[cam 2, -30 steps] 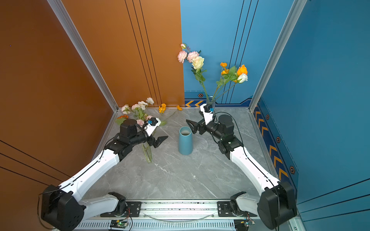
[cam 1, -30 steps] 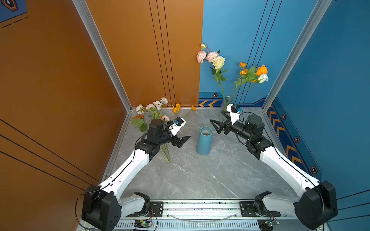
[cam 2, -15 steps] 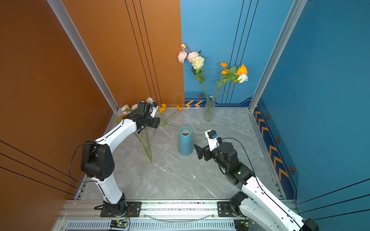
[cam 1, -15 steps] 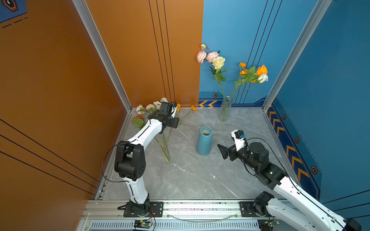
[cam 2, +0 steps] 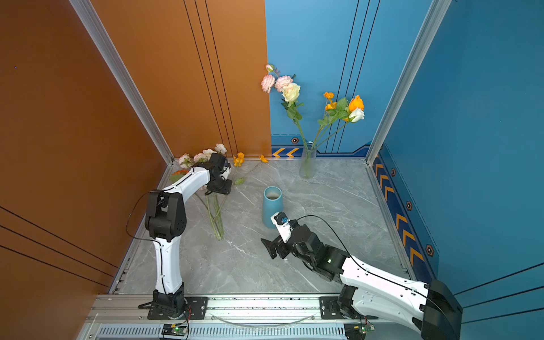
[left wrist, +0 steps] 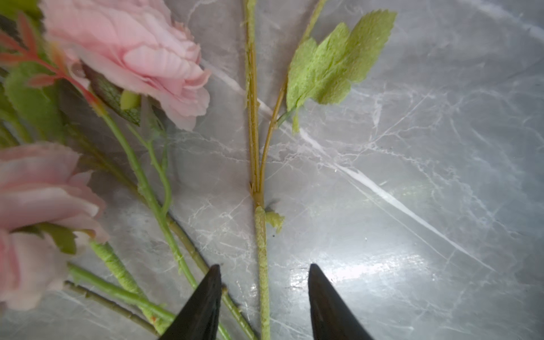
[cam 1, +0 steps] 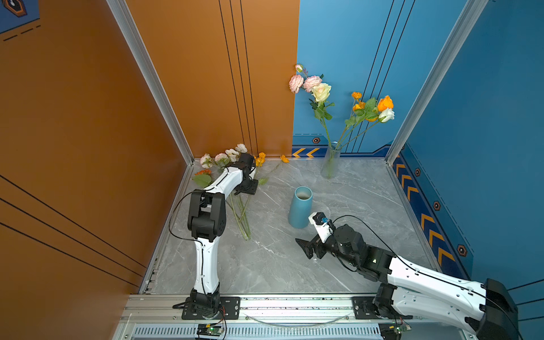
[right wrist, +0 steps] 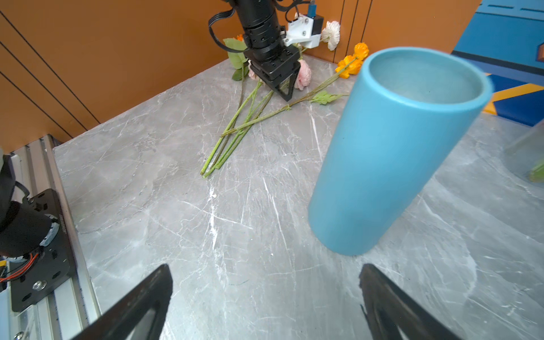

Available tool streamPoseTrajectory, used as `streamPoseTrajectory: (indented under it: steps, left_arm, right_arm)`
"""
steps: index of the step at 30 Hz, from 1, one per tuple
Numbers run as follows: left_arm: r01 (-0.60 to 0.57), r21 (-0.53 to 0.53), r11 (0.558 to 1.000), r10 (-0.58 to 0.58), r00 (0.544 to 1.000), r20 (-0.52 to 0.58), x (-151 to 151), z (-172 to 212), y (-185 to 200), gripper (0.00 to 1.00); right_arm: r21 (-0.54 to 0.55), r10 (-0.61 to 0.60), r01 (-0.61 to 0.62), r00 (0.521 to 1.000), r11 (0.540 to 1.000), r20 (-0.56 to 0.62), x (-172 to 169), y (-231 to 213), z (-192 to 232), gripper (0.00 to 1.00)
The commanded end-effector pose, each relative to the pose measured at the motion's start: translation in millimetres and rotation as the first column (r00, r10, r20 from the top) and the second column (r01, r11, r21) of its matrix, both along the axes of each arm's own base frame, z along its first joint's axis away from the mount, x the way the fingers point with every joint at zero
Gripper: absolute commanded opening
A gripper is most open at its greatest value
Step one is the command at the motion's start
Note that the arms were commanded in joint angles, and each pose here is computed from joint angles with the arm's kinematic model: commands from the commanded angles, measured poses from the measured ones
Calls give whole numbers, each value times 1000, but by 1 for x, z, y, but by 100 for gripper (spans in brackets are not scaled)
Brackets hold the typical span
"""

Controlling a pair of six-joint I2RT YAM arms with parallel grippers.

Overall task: Arrange the flowers into the vase
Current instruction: 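Close the left gripper around the orange flower stems, then lift the orange flowers and carry them over the teal cylinder with the left gripper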

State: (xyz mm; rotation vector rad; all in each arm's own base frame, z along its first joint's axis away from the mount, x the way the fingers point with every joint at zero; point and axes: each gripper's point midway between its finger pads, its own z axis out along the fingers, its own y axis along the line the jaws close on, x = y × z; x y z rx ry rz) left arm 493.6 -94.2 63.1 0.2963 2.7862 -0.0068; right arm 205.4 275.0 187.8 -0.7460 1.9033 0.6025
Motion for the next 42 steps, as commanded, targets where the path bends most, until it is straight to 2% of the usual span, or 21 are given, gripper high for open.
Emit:
streamPoseTrajectory:
  steps: [1, 9, 20, 27, 32, 36, 42]
  left_arm:
    - [20, 31, 999, -20, 1000, -16, 5, -5, 1, 48]
    - [16, 21, 1000, -16, 999, -35, 18, -25, -3, 39]
    - [14, 20, 1000, -13, 998, -56, 22, -42, -3, 37]
    - [30, -37, 999, -33, 997, -74, 22, -46, -11, 33]
    - [44, -110, 993, -58, 991, -125, 12, -52, -19, 18]
    - [69, -135, 988, -86, 988, -130, 7, -49, -24, 13]
    - [86, -142, 986, -93, 995, -47, 12, -7, -30, 0]
  right_arm:
    - [34, -2, 1, 999, 999, 35, 0, 13, 16, 100]
    - [5, 8, -9, 999, 1000, 46, 1, 21, 8, 100]
    - [-5, 20, -20, 998, 1000, 62, 5, 24, 10, 100]
    - [-6, 21, -21, 998, 1000, 58, 9, 23, 10, 100]
    - [-5, 23, -23, 998, 1000, 62, 10, 23, 12, 100]
    - [-22, 40, -39, 996, 999, 78, 10, 24, 11, 100]
    - [-15, 35, -34, 995, 999, 90, 11, 21, 17, 100]
